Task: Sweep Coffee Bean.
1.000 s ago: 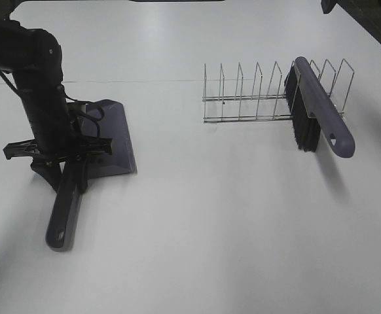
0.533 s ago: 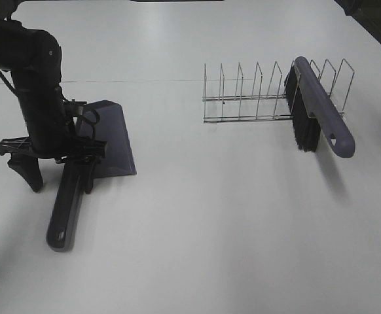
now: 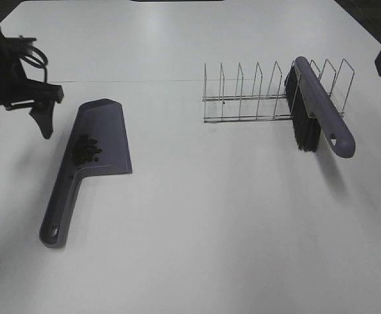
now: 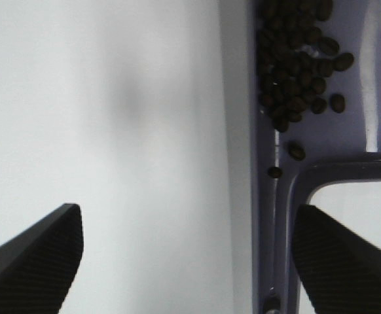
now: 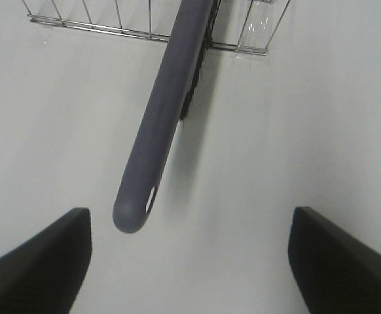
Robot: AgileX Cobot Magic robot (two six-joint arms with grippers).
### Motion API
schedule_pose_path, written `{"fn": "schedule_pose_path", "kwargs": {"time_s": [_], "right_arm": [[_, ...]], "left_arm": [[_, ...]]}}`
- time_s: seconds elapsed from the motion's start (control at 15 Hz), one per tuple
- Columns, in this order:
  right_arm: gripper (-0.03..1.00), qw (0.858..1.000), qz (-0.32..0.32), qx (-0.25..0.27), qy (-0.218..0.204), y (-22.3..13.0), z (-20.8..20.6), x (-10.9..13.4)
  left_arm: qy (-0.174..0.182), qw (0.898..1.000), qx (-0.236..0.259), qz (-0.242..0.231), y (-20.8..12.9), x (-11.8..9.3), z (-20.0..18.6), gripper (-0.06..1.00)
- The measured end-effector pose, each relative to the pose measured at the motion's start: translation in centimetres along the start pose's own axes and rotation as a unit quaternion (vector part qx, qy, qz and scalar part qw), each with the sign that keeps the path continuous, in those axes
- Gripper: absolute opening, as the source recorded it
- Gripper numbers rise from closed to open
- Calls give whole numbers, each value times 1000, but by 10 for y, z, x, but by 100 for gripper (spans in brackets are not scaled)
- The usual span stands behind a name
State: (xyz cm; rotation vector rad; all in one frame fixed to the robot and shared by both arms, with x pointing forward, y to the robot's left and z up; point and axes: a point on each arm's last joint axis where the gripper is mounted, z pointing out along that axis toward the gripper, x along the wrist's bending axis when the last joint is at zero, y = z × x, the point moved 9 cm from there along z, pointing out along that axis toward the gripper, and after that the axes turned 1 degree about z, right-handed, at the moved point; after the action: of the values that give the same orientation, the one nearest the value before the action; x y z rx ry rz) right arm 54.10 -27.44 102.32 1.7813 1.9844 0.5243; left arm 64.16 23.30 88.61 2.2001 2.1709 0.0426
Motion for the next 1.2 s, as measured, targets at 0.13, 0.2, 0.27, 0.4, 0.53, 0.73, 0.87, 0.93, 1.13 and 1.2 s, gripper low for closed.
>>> {"fn": "schedule_pose_path", "kwargs": {"time_s": [0.13,0.2,0.27,0.4,0.53,0.73,0.87,0.93,1.13,1.2], "right_arm": [[72,1000,0,-15,1,-25,-13,0],[72,1000,0,-20,1,-39,-18,0],[72,1000,1,-23,1,-52,-23,0],[72,999,11,-32,6,-78,-31,1],[72,998,42,-49,12,-113,-38,2],[72,997,46,-63,13,-141,-41,2],[72,997,48,-65,12,-161,-45,2],[72,997,48,-63,11,-170,-48,1],[72,993,48,-110,3,-179,-63,-3],[72,991,48,-125,3,-180,-68,-3]], "left_arm": [[-1,1000,-16,-3,-2,12,-25,80],[-2,1000,-31,-3,-5,17,-44,80],[0,999,-45,-1,-8,21,-61,80],[-2,997,-74,6,-13,21,-88,80],[-10,993,-121,7,-21,21,-125,80],[-13,988,-153,8,-27,21,-150,80],[-12,985,-173,8,-33,23,-166,80],[-12,984,-177,8,-37,23,-169,80],[-1,987,-160,3,-79,31,-152,79],[0,987,-159,0,-95,34,-145,79]]}}
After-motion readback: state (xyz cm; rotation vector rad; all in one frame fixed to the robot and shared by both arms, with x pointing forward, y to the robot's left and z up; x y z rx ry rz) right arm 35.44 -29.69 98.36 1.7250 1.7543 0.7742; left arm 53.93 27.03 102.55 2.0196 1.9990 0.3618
